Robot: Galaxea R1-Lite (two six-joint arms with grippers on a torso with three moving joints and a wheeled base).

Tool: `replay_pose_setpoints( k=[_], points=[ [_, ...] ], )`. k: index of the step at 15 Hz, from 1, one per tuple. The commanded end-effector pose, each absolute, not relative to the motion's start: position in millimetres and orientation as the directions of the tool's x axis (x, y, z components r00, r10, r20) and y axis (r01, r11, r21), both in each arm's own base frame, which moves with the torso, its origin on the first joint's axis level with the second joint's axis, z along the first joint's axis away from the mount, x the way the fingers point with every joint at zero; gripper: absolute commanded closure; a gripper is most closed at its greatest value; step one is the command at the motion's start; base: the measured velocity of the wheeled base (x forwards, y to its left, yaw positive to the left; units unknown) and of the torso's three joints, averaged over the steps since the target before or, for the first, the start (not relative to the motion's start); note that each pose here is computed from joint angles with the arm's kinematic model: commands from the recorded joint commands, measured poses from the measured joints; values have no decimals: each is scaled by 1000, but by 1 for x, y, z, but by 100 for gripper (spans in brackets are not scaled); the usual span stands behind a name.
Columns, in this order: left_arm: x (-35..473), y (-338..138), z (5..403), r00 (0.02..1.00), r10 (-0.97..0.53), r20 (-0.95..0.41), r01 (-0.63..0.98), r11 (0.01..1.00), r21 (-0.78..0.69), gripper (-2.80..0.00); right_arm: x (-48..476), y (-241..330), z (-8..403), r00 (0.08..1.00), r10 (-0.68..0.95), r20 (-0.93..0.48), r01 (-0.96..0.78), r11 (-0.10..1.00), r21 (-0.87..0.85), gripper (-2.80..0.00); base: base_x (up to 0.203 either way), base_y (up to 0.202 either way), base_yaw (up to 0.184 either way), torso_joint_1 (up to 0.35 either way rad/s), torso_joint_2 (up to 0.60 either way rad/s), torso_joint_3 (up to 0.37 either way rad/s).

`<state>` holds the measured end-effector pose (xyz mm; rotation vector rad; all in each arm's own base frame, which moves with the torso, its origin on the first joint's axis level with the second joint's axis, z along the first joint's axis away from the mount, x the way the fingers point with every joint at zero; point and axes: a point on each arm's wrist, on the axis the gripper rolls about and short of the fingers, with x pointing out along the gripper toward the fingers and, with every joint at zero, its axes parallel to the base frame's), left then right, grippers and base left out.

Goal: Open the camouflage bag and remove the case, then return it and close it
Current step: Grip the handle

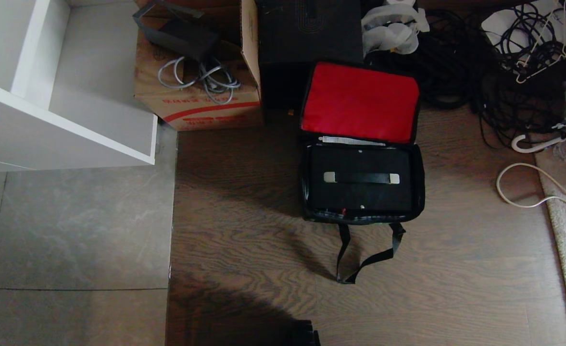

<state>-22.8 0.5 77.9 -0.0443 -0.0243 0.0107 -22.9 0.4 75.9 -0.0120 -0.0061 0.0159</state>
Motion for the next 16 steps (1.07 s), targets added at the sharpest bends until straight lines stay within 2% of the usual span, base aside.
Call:
replay_pose_setpoints(
  k=[1,16],
  points=[
    [-22,0,76,1000,12,16,-11,999,-45,0,-23,0,76,1000,15,5,-15,1000,-13,0,0,0,0,0,0,0],
    [-22,0,76,1000,12,16,-12,999,-45,0,-23,0,76,1000,16,5,-16,1000,-13,0,0,0,0,0,0,0]
  ],
)
